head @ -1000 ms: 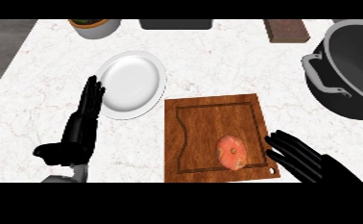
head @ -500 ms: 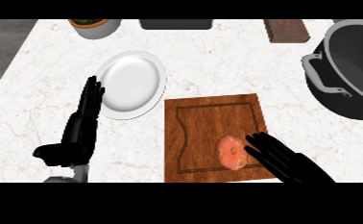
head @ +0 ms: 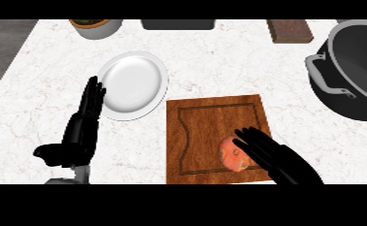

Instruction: Pick the squash from the cutting board and place it in the pot

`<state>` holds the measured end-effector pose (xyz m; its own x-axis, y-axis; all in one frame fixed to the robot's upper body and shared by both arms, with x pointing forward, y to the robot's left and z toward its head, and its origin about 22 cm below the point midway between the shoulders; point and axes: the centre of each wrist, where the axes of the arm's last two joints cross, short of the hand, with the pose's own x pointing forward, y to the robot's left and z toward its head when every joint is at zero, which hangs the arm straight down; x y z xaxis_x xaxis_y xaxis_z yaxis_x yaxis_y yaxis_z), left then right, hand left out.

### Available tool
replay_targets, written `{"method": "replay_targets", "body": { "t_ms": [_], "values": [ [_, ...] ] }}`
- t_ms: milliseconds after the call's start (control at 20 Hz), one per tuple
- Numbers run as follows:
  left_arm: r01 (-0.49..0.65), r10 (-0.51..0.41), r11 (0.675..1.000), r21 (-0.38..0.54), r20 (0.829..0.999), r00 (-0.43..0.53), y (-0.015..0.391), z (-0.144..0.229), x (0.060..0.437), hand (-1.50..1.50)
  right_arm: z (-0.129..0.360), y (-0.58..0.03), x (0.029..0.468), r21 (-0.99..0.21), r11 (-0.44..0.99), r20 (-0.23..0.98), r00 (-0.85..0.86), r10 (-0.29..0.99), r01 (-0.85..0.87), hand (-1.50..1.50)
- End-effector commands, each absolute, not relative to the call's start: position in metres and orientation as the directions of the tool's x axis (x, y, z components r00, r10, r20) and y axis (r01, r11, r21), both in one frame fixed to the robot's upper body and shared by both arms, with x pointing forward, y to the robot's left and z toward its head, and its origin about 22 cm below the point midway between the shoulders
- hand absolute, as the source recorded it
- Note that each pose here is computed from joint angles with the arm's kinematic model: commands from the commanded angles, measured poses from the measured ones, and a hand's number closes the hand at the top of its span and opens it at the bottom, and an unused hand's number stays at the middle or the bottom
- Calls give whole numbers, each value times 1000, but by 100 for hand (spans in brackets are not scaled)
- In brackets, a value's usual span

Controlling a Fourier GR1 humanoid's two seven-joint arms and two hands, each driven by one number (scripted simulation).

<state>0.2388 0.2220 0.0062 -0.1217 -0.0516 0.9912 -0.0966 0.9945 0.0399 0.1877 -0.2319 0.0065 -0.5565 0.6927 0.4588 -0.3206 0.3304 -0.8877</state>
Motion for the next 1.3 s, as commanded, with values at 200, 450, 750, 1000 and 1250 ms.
{"method": "replay_targets", "body": {
  "t_ms": [200,450,750,1000,1250],
  "values": [
    [-106,-49,994,35,990,-135,225,17,242,0,-1,-232,188,-893,326,448,-548,707,-310,-150],
    [-98,-55,994,42,989,-140,205,4,232,0,-29,-200,208,-892,319,450,-567,690,-320,-150],
    [-97,-48,995,35,989,-136,231,8,243,0,-30,-205,225,-911,393,379,-635,673,-128,150],
    [-89,-38,996,26,989,-144,223,5,230,0,-17,-199,223,-911,397,367,-654,661,-109,150],
    [-80,-73,995,63,989,-128,233,7,239,0,-14,-192,251,-935,296,353,-423,835,-195,150]
  ]
}}
